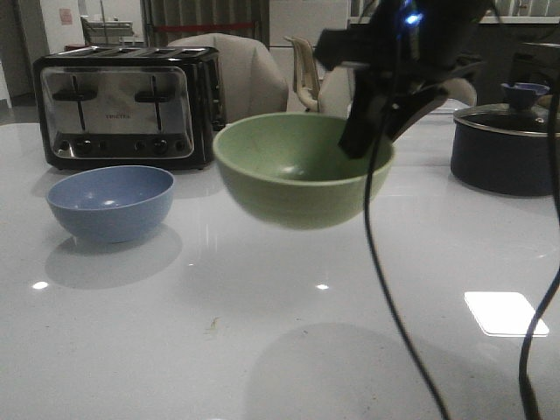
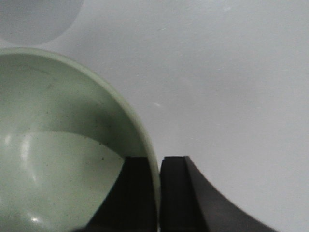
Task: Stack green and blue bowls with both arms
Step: 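Lift the green bowl and carry it toward the table center, then lower the green bowl, open the right gripper and withdraw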
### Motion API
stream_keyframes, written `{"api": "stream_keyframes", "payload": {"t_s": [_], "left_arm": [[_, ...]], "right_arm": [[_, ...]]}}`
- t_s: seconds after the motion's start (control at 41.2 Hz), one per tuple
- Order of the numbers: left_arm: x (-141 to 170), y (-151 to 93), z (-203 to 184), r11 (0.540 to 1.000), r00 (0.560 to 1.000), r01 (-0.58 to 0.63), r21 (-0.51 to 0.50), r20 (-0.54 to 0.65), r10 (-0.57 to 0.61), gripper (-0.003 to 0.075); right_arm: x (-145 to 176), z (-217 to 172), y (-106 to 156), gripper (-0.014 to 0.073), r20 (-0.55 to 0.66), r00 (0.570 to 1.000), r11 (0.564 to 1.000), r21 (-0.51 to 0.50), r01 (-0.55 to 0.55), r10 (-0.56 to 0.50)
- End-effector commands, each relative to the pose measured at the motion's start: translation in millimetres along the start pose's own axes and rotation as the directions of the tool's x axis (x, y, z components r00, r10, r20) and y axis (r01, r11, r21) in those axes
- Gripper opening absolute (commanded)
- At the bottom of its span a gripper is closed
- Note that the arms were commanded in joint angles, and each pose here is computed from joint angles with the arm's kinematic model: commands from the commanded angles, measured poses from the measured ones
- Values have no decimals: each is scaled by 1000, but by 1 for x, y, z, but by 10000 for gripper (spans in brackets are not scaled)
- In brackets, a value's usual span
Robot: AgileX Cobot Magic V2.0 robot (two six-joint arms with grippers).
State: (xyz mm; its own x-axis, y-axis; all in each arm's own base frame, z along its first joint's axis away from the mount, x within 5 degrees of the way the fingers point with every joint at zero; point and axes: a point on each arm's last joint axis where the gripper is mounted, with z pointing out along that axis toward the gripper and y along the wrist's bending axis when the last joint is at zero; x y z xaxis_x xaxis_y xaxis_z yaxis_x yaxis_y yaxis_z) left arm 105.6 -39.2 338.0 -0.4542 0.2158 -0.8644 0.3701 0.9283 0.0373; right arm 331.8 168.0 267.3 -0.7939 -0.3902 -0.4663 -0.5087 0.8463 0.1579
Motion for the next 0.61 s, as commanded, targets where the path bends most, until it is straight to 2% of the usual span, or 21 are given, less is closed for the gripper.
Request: {"api": "stream_keyframes", "payload": {"t_s": [0.0, 0.34, 0.412, 0.485, 0.582], "left_arm": [[-14, 0, -4, 1000, 996, 2, 5, 93, -3, 601], [-14, 0, -4, 1000, 996, 2, 5, 93, -3, 601], [-14, 0, -4, 1000, 996, 2, 5, 93, -3, 601], [-14, 0, -4, 1000, 996, 2, 5, 93, -3, 601], [-15, 0, -4, 1000, 995, 2, 5, 98, -3, 601]], "right_arm": [[-11, -5, 11, 39, 89, 996, 1000, -2, 21, -21], [-4, 55, 5, 50, -24, 1000, 1000, -11, -5, 5], [-3, 59, 4, 125, -34, 999, 1000, -11, -7, 7], [-3, 60, 4, 281, -36, 999, 1000, -11, -8, 7], [-5, 56, 5, 447, -26, 1000, 1000, -11, -6, 5]]}}
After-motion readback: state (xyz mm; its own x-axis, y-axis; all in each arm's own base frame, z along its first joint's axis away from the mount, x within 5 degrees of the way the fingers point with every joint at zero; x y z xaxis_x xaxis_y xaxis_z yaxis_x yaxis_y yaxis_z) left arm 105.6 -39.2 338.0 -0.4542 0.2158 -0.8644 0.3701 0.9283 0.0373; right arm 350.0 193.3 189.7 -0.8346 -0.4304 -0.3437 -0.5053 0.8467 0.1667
